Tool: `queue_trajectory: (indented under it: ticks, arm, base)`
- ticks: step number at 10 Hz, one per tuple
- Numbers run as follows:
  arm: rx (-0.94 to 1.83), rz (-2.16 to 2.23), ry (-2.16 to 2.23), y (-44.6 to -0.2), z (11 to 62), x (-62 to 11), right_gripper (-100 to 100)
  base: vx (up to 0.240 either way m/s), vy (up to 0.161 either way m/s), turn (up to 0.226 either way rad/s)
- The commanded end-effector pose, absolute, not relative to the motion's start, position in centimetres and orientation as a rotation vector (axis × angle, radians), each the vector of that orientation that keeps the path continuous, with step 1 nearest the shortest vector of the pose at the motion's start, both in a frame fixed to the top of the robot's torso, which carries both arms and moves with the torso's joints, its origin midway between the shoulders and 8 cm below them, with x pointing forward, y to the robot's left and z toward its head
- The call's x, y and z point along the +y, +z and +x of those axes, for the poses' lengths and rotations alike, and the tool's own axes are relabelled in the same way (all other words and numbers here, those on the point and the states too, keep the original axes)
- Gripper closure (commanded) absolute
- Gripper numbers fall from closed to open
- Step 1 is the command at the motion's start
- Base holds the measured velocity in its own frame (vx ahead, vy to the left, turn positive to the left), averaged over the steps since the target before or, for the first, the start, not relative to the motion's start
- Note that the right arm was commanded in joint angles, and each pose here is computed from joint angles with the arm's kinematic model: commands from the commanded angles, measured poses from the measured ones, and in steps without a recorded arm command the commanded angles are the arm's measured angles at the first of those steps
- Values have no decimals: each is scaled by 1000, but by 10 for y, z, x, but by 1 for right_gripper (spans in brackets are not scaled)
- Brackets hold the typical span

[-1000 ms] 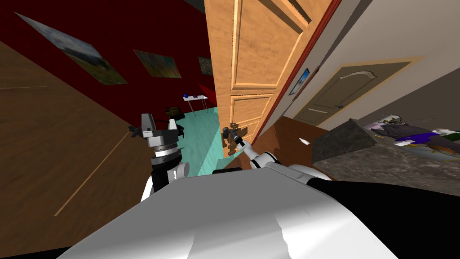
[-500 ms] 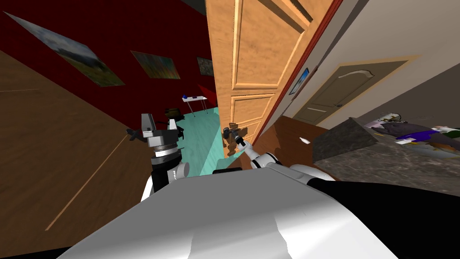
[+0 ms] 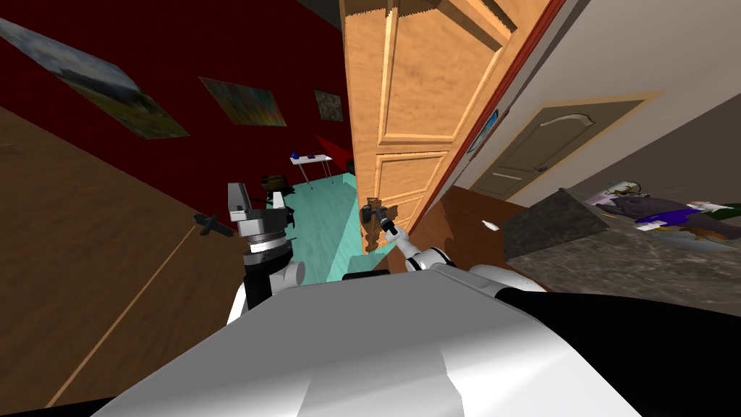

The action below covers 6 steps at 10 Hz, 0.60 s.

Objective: Push the door open

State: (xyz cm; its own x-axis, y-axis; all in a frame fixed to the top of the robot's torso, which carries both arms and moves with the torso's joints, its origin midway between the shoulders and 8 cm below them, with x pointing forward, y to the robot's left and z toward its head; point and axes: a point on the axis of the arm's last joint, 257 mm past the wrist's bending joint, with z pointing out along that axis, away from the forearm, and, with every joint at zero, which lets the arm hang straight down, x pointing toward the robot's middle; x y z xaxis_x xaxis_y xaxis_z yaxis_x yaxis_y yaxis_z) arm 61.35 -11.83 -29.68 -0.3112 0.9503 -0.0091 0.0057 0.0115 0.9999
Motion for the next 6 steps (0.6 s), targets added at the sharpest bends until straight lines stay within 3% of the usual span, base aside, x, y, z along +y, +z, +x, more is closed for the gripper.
queue_trajectory:
  ticks: [1, 6]
  arm:
    - [1411, 1050, 1403, -290, 620, -139, 100]
    - [1377, 1081, 1371, -291, 623, -159, 100]
  base:
    - [116, 88, -31]
    - [96, 127, -54]
